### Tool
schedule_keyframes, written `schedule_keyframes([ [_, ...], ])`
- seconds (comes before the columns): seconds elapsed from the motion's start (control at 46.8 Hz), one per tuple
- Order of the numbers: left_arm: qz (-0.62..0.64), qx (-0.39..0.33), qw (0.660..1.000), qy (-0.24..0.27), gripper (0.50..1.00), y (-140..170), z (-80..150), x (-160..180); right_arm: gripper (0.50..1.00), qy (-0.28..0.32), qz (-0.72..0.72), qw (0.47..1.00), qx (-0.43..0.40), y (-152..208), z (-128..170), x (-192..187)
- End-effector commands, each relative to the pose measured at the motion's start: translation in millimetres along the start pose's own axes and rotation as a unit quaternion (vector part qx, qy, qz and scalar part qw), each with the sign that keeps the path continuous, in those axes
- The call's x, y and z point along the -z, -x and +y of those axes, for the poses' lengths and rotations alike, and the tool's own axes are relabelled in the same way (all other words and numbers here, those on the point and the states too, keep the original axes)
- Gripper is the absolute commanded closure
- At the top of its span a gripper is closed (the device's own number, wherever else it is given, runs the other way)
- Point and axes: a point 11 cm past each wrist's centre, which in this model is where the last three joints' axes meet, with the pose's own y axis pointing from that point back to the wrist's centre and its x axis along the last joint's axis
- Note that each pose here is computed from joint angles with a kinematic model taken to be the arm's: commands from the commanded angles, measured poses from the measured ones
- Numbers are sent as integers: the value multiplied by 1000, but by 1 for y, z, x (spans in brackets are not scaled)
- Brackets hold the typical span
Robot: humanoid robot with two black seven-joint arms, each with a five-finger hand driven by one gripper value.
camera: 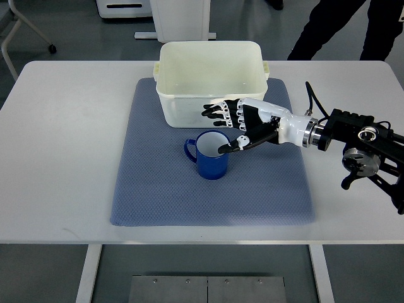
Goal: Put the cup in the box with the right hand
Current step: 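Lower the right hand beside the blue mug's body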
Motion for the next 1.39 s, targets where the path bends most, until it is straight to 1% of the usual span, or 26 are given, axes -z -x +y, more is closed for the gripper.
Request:
schedule_keyframes([
  [0.0,0,0,1000,0,500,0,0,0,515,2,-4,1000,-3,-1,-2,-3],
  [0.299,0,0,1000,0,500,0,0,0,515,14,-23,999,-22,1,-5,-24],
  [1.368,1,0,1000,0,500,0,0,0,515,19,-26,999,-27,-1,-5,-29],
])
